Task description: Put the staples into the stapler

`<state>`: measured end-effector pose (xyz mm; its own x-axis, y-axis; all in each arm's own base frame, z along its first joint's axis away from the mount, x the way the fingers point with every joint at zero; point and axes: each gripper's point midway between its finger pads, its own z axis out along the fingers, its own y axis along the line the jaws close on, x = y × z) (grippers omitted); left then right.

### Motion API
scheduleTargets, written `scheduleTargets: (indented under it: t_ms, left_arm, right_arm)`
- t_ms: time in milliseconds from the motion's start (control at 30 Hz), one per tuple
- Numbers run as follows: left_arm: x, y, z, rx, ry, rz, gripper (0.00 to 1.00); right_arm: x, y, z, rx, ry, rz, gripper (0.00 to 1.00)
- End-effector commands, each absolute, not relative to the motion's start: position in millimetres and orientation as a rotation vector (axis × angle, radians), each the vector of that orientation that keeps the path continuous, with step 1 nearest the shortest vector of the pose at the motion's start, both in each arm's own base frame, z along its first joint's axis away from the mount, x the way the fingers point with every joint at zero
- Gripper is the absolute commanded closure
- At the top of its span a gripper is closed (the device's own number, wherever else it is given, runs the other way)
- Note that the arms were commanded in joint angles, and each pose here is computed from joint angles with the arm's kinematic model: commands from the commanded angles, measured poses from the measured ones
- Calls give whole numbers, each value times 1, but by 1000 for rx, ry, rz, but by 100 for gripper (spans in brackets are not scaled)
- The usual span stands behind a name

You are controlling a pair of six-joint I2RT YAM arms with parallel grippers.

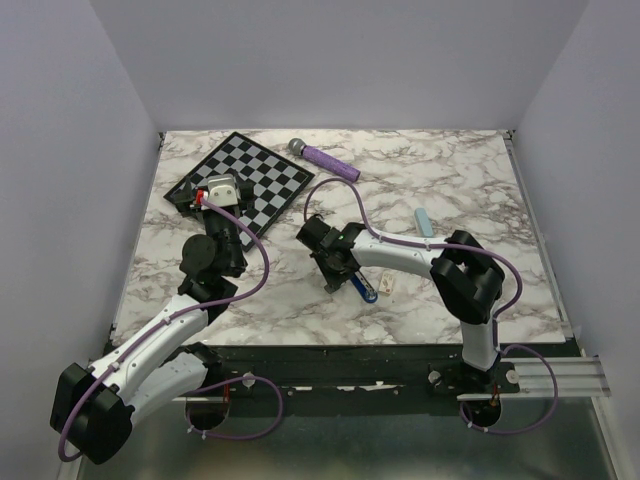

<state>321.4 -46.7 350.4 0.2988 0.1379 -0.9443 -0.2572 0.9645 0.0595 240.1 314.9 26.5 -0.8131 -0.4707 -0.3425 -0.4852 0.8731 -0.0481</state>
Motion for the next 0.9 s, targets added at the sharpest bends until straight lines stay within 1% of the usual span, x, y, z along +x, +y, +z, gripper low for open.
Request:
scheduleTargets:
  t_ms: [0, 67, 167, 400, 600, 867]
  left_arm:
    - [319, -47, 355, -110, 1221, 241, 1]
    - [320, -47, 355, -107, 1222, 242, 1]
    - [320, -47, 355, -107, 1223, 241, 1]
    - [319, -47, 355, -108, 1222, 244, 1]
    - [320, -47, 354, -108, 1224, 246, 1]
    - [319, -46, 355, -112, 1220, 248, 1]
  right_arm:
    - [242, 315, 22, -731, 2698, 27, 76]
    - [243, 316, 25, -734, 2693, 36, 82]
    - [244, 318, 35, -734, 2674, 61, 87]
    - [248, 322, 72, -751, 2554, 167, 87]
    - [255, 306, 98, -775, 2435, 165, 87]
    - [263, 280, 86, -820, 2384, 159, 87]
